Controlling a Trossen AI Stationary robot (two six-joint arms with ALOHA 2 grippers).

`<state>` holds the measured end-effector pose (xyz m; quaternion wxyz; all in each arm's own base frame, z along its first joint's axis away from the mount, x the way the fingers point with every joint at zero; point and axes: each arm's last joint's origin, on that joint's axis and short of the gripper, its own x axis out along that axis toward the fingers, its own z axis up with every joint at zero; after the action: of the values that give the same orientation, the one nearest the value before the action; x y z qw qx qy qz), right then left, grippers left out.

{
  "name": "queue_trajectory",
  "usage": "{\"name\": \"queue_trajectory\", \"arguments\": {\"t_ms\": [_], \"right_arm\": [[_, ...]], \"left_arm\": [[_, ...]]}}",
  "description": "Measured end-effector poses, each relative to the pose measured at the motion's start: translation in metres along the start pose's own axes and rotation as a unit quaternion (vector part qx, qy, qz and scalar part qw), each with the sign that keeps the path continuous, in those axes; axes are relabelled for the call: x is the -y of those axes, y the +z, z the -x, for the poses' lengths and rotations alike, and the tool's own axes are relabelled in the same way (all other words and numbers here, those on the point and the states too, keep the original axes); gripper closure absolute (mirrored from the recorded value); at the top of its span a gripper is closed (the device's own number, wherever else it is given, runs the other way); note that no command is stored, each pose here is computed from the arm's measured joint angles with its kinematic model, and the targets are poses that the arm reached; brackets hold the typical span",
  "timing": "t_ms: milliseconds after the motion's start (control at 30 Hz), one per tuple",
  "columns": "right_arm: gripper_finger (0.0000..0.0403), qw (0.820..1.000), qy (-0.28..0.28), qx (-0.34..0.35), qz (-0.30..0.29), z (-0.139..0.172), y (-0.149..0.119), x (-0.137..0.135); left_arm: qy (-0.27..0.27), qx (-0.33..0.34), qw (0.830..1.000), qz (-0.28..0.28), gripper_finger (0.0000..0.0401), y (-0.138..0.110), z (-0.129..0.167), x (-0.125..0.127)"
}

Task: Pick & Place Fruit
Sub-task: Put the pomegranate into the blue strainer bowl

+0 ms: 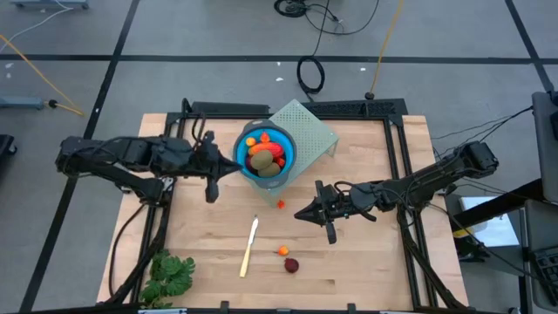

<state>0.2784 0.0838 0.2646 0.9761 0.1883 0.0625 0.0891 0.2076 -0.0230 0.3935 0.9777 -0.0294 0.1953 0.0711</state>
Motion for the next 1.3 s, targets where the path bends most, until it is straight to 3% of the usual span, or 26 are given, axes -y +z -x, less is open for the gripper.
{"name": "queue_trajectory", "arguments": {"t_ms": [300,467,800,1133,1300], "right_arm": [[0.0399,1.0,0.0,0.0,0.0,0.0,0.0,0.0],[0.0399,1.0,0.0,0.0,0.0,0.0,0.0,0.0],[0.0399,1.0,0.001,0.001,0.0,0.0,0.0,0.0],[0.0399,1.0,0.001,0.001,0.0,0.0,0.0,0.0],[0.0399,1.0,0.001,0.001,0.0,0.0,0.0,0.0]], "left_arm": [[-0.037,-0.017,0.999,-0.025,0.0381,-0.007,0.004,0.017],[-0.05,-0.016,0.999,-0.016,0.0393,-0.026,0.003,0.02],[-0.062,0.034,0.997,0.038,0.0381,-0.068,0.021,0.006],[-0.069,0.046,0.995,0.053,0.0399,-0.103,0.037,-0.007],[-0.071,0.055,0.994,0.056,0.0385,-0.116,0.043,-0.012]]}}
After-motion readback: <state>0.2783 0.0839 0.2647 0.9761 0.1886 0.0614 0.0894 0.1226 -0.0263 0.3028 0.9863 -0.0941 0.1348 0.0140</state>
